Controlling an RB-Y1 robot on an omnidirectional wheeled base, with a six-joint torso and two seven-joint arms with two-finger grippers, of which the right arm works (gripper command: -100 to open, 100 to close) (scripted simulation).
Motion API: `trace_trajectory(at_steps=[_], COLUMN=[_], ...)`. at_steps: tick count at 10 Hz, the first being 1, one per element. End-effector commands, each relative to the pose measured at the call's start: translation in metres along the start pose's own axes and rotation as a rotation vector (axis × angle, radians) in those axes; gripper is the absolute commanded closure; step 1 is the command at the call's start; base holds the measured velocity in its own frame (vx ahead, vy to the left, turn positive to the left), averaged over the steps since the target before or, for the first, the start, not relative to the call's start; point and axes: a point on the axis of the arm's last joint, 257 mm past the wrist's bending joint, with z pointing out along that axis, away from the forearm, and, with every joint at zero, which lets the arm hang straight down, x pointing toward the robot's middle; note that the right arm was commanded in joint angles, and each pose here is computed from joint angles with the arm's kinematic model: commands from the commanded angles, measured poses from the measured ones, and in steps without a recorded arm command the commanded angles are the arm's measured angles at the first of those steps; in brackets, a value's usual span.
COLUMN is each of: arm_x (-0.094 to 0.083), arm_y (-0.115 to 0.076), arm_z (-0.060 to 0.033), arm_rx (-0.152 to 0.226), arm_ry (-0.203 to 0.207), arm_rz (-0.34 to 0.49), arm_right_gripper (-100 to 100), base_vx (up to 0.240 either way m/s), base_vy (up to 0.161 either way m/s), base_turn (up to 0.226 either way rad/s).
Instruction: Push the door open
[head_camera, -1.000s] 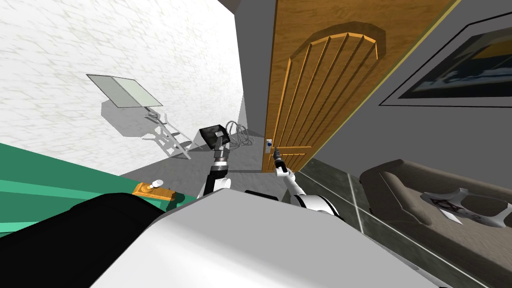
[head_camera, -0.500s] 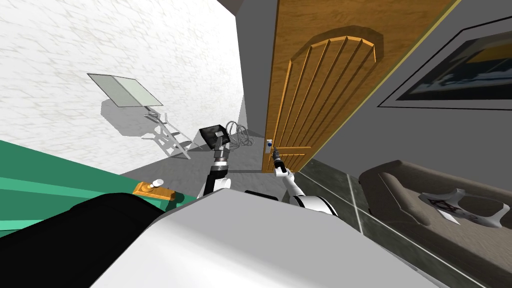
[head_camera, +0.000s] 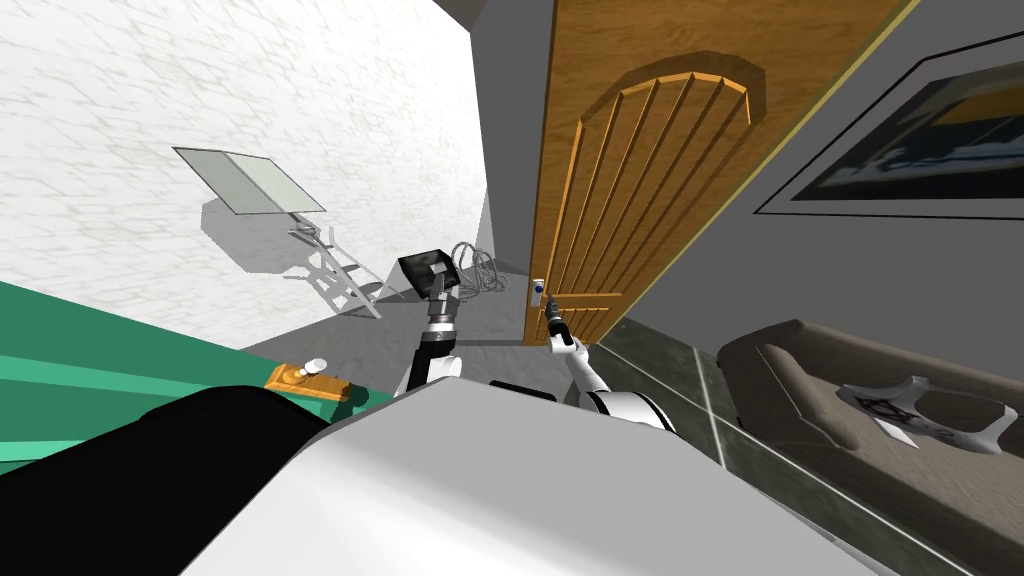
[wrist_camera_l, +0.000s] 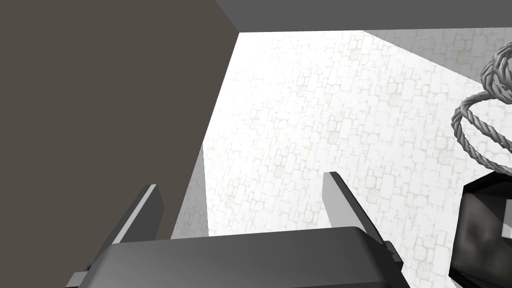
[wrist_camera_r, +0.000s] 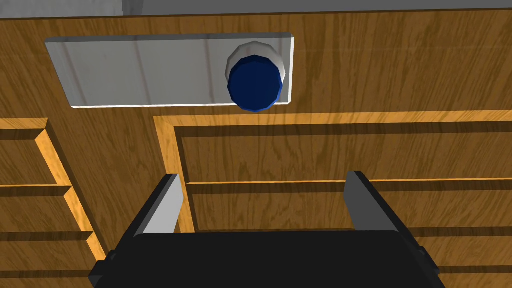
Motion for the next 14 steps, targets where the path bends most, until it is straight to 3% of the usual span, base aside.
trace_trajectory(at_steps=[1,3,4,6,7,10,11,12,14], arm_x=[-0.016,-0.022,-0.017,0.013,0.038,0.001,0.001,-0.011,-0.006], arm_y=[0.000,0.000,0.000,-0.001,0.000,-0.002,-0.002,-0.002,-0.001], arm_z=[-0.0005,-0.0012,-0.0015,-0.0021,-0.0028,-0.0013,-0.0013,-0.0008,0.0000], arm_rx=[0.000,0.001,0.002,0.002,0.000,0.004,0.004,0.005,0.005], arm_ry=[-0.003,0.006,0.020,0.060,0.085,0.048,0.048,0.038,0.038], arm_rz=[-0.033,-0.056,-0.058,-0.032,-0.004,-0.060,-0.060,-0.073,-0.064], arm_right_gripper=[-100,-100,-100,-100,-100,-100,-100,-100,-100], base_vx=[0.009,0.018,0.015,-0.002,-0.010,0.076,0.118,0.169,0.215], base_vy=[0.004,0.016,0.031,0.035,-0.008,0.035,0.058,0.077,0.106], base_turn=[-0.090,-0.106,-0.158,-0.111,-0.029,0.013,0.001,0.033,0.027])
